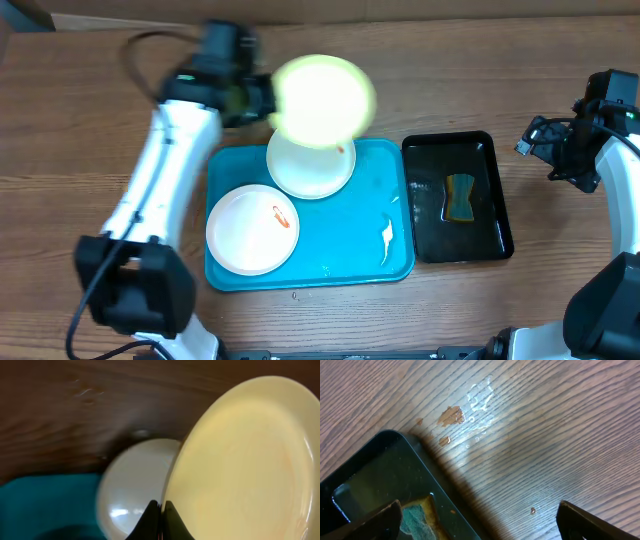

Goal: Clean dirty plates on tray and stack at the side
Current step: 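Set the yellow plate on the table left of the teal tray, release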

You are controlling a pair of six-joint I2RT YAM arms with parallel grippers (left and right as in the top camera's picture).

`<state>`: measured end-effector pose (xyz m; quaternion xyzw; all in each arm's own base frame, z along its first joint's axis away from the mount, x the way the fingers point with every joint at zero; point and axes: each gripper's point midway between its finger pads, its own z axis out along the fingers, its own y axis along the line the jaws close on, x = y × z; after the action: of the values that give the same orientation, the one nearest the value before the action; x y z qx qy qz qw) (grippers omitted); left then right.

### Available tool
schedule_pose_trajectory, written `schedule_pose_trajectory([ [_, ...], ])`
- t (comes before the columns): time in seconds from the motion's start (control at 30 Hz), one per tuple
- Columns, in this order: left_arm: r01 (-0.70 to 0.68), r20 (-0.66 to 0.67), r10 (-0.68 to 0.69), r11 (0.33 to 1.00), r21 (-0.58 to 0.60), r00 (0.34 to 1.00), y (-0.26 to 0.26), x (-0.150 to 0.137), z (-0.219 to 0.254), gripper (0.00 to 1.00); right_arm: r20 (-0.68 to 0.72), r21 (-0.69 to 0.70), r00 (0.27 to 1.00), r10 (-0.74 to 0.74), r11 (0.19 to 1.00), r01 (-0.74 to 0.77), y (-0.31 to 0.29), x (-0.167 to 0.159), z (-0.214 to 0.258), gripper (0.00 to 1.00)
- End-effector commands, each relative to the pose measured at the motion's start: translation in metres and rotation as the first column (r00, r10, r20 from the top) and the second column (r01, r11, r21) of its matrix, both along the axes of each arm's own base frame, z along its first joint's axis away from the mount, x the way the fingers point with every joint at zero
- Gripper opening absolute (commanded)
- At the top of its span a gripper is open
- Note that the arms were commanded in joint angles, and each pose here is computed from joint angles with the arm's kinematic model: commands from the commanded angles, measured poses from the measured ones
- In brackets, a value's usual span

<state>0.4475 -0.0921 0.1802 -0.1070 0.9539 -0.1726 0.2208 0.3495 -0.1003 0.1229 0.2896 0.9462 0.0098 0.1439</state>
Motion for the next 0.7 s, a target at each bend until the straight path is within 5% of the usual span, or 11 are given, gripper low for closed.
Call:
schedule_pose_trajectory([
  [0.0, -0.159, -0.026, 0.157, 0.986, -0.055, 0.987, 0.067, 0.004, 0.006, 0.04, 0.027, -0.002, 1.000, -0.005, 1.000, 0.005, -0.001, 0.002, 0.009, 1.00],
  [0.3, -0.555, -0.068, 0.569, 0.817, 0.155, 0.819, 0.249, -0.037, -0.025, 0.04, 0.027, -0.002, 1.000, -0.005, 1.000, 0.005, -0.001, 0.002, 0.009, 1.00],
  [0.67, -0.590, -0.112, 0.617, 0.782, 0.201, 0.779, 0.268, -0.072, -0.115, 0.04, 0.027, -0.002, 1.000, -0.005, 1.000, 0.005, -0.001, 0.002, 0.009, 1.00],
])
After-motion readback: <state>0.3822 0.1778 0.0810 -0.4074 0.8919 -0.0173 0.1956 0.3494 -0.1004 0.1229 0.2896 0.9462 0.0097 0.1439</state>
